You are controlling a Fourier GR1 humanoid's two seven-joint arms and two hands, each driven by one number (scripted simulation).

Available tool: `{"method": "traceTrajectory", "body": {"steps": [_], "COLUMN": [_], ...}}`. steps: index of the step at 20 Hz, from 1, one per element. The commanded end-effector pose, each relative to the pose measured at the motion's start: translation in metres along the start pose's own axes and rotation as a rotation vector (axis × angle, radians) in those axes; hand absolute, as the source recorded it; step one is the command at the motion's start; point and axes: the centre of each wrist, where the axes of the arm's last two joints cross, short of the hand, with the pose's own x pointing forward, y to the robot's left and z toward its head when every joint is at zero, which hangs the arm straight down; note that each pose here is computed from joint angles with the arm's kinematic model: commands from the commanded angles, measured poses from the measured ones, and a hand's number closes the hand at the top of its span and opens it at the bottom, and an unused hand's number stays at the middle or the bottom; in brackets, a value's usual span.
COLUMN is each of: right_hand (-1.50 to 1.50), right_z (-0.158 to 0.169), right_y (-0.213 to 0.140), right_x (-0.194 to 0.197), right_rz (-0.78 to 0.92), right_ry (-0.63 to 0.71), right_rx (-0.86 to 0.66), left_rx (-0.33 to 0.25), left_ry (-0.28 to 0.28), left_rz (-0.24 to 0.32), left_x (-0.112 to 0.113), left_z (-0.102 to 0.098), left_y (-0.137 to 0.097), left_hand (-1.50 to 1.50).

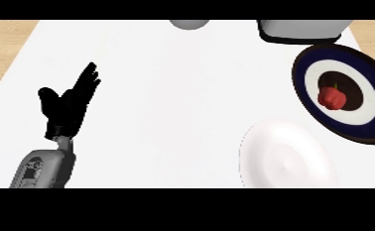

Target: Pick the bell pepper from the plate and place it in the plate

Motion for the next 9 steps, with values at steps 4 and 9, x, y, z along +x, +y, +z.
{"method": "traceTrajectory", "body": {"steps": [4, 9], "right_hand": [-1.5, -1.5], "right_z": [0.028, 0.027], "right_y": [-0.021, -0.009], "right_x": [0.009, -0.01], "right_rz": [-0.068, -0.04], "right_ry": [-0.116, -0.077], "right_rx": [0.142, 0.121], "left_rx": [0.008, -0.022], "left_ry": [-0.008, -0.012], "left_rz": [0.006, -0.008], "left_x": [-0.001, 0.004], "left_z": [0.003, -0.001], "left_y": [-0.005, -0.001], "left_hand": [0.0, 0.0]}}
